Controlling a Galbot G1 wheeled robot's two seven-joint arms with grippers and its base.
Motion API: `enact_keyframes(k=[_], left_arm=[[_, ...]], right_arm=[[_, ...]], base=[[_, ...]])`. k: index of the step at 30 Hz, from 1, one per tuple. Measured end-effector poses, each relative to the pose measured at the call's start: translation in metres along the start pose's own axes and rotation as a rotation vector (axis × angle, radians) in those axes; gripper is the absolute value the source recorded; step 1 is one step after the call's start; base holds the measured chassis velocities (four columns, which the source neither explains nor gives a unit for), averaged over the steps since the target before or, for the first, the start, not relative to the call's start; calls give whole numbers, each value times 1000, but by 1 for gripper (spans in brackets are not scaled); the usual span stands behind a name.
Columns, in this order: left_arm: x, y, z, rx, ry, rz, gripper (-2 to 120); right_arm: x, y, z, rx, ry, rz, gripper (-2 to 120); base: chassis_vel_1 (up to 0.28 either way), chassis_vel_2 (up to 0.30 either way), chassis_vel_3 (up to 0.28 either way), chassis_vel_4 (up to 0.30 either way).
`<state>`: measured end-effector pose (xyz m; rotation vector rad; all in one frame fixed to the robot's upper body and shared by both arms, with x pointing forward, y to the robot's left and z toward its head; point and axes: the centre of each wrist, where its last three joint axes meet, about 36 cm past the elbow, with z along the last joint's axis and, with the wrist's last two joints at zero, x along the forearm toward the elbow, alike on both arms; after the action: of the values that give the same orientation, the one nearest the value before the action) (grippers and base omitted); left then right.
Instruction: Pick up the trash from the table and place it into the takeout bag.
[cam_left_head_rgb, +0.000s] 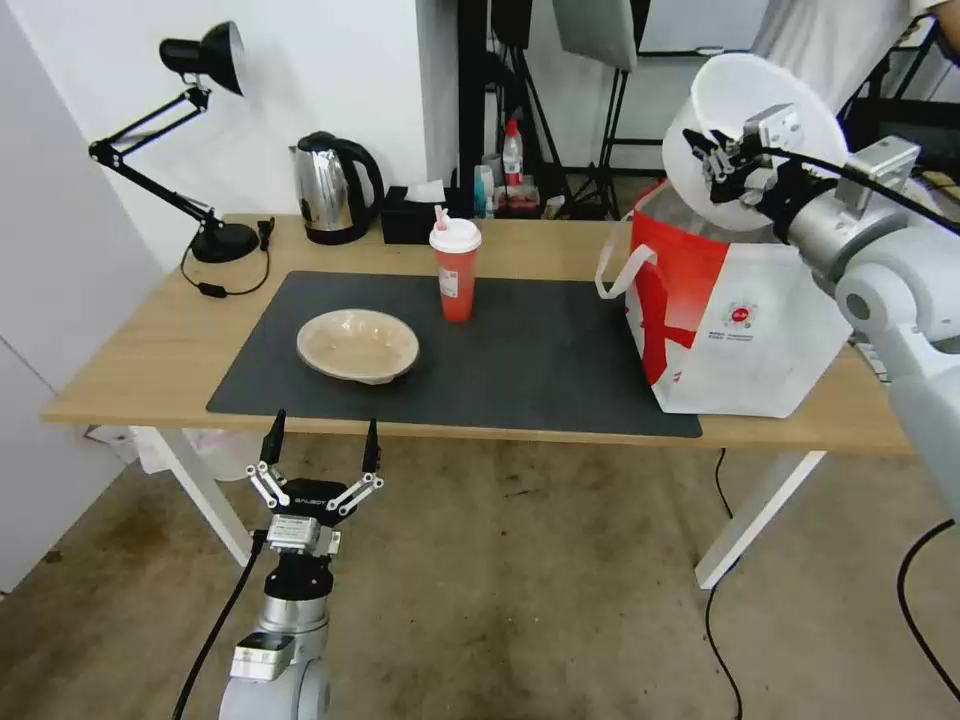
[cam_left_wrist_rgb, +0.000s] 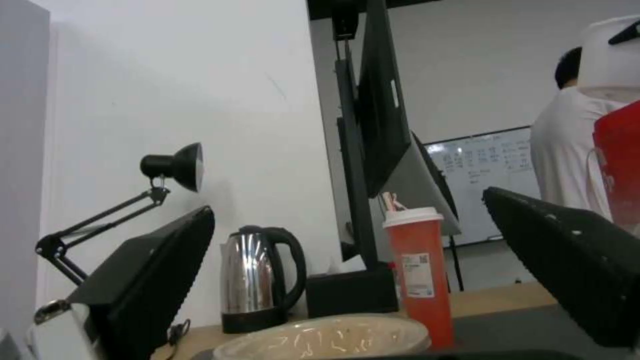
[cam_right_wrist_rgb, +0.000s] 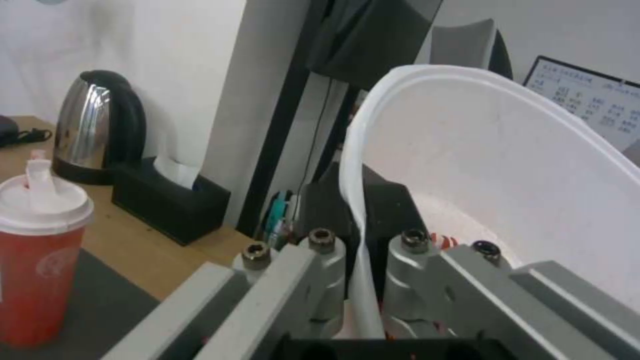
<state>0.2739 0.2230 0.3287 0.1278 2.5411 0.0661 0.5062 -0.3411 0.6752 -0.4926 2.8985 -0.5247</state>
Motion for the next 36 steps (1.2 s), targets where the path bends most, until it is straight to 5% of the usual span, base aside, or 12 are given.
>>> enact_keyframes(k=[36], left_arm=[[1,2,3,-2,6,-4,100]], right_arm=[[-12,-9,35,19,28,40,0]], base=[[0,0,0,0]])
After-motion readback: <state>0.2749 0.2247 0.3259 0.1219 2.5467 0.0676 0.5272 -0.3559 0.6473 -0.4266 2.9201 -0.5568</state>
